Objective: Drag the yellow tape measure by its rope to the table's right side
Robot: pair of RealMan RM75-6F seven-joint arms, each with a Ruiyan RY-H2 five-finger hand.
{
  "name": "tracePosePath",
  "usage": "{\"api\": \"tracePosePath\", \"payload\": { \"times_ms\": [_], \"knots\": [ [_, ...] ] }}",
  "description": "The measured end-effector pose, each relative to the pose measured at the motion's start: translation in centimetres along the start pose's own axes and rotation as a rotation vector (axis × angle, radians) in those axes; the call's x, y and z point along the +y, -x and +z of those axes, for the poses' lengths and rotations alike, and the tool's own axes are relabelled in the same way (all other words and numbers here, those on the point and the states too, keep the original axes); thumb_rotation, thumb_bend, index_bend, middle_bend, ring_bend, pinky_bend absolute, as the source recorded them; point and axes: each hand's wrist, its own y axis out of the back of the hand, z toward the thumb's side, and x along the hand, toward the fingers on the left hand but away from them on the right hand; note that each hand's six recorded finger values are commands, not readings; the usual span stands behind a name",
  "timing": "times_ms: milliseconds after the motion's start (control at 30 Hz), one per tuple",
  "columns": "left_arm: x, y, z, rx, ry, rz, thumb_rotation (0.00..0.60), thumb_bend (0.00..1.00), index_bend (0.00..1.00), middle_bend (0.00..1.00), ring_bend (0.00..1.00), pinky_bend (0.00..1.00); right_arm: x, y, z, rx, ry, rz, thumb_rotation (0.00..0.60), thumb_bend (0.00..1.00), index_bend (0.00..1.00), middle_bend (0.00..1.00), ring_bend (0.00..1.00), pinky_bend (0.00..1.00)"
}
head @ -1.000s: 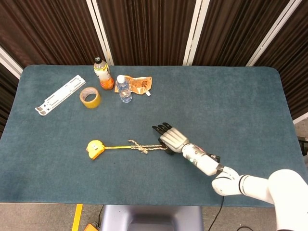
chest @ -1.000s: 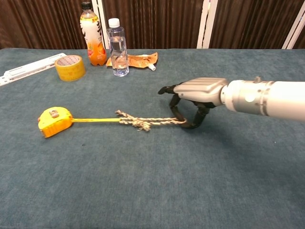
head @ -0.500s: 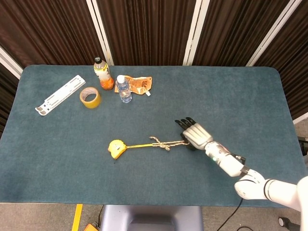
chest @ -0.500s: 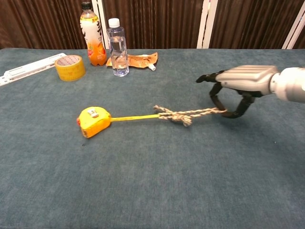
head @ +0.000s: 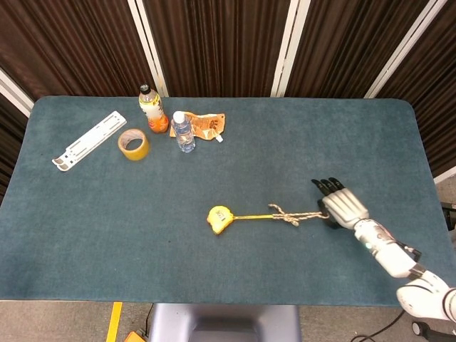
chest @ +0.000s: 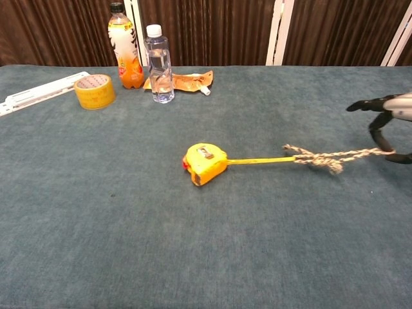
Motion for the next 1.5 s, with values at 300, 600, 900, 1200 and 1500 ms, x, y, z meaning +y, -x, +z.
{"api": "tracePosePath", "payload": {
  "times_ms": [300, 600, 900, 1200, 1500],
  "knots": [
    [-0.5, -0.1, 0.4, -0.006, -0.013, -0.014, 0.600, 0.54, 0.06, 0.00, 0.00, 0.06, -1.1, -2.4, -6.1, -0.132, 0.020, -0.009, 0.600, 0.56, 0.87, 0.10, 0.10, 0.00],
    [-0.5, -0.1, 0.4, -0.004, -0.014, -0.012, 0.600, 0.54, 0.06, 0.00, 0.00, 0.06, -2.1, -4.7, -11.7, -0.279, 0.038, -0.003, 0.600, 0.56, 0.87, 0.10, 0.10, 0.00],
    [-0.6, -0.1, 0.6, -0.008, -0.018, -0.013, 0.600, 0.54, 0.06, 0.00, 0.00, 0.06, -2.8, -6.6, -15.1, -0.378, 0.060, 0.014, 0.600, 0.56, 0.89, 0.09, 0.10, 0.00],
    [-0.9, -0.1, 1.0, -0.012, -0.026, -0.021, 0.600, 0.54, 0.06, 0.00, 0.00, 0.06, -2.7, -8.1, -17.4, -0.441, 0.142, -0.020, 0.600, 0.44, 0.62, 0.06, 0.07, 0.00],
    [-0.8, -0.1, 0.9, -0.007, -0.022, -0.017, 0.600, 0.54, 0.06, 0.00, 0.00, 0.06, 0.1, -6.1, -12.8, -0.321, 0.309, -0.088, 0.600, 0.10, 0.00, 0.00, 0.00, 0.00]
  ]
}}
